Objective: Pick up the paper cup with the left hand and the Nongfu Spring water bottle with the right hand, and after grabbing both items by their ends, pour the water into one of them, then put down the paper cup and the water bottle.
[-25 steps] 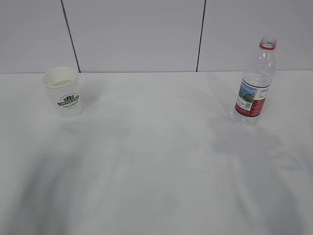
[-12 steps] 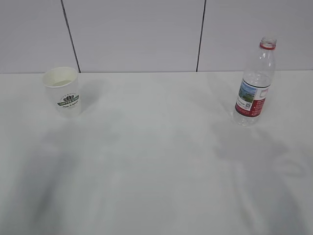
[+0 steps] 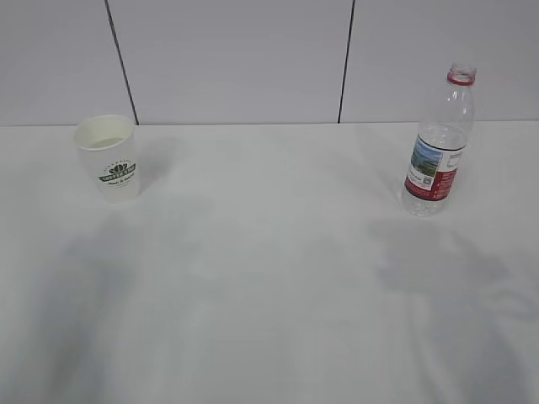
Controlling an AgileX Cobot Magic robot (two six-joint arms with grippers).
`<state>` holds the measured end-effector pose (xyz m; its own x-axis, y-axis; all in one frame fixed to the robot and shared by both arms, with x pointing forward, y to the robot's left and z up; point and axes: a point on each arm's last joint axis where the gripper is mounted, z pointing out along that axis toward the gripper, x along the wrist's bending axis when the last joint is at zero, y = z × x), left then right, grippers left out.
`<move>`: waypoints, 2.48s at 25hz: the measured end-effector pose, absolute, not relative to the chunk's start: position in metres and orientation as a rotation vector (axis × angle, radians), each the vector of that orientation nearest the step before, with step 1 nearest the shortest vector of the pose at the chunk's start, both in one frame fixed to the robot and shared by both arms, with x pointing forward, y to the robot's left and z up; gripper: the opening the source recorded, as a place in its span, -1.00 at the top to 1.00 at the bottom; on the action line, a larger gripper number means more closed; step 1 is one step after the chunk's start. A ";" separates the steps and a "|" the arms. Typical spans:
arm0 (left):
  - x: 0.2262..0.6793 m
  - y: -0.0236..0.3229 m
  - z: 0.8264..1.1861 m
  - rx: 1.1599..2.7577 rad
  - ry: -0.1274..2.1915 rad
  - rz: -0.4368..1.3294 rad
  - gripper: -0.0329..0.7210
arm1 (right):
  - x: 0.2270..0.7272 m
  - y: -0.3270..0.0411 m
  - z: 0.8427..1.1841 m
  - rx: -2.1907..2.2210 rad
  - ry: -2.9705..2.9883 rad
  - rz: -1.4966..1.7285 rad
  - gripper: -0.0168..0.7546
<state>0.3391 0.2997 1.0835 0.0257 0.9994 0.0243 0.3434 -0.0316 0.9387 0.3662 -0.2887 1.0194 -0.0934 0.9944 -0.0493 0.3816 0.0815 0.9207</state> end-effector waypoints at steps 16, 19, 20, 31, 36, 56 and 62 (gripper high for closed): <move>0.316 0.300 1.086 1.633 1.566 0.909 -0.43 | 0.342 -0.293 1.034 1.508 1.670 0.891 -0.56; 0.307 0.301 1.084 1.652 1.585 0.891 -0.43 | 0.335 -0.294 1.038 1.504 1.658 0.900 -0.53; 0.304 0.301 1.083 1.659 1.592 0.884 -0.43 | 0.333 -0.294 1.038 1.503 1.656 0.901 -0.52; 0.271 0.301 1.087 1.586 1.523 0.942 -0.43 | 0.305 -0.298 1.039 1.506 1.636 0.905 -0.51; 0.263 0.299 1.084 1.554 1.496 0.942 -0.43 | 0.291 -0.299 1.041 1.486 1.605 0.930 -0.51; 0.233 0.296 1.077 1.439 1.385 0.973 -0.43 | 0.257 -0.300 1.055 1.499 1.580 0.987 -0.50; 0.233 0.296 1.077 1.439 1.387 0.971 -0.40 | 0.243 -0.301 1.057 1.486 1.561 1.017 -0.50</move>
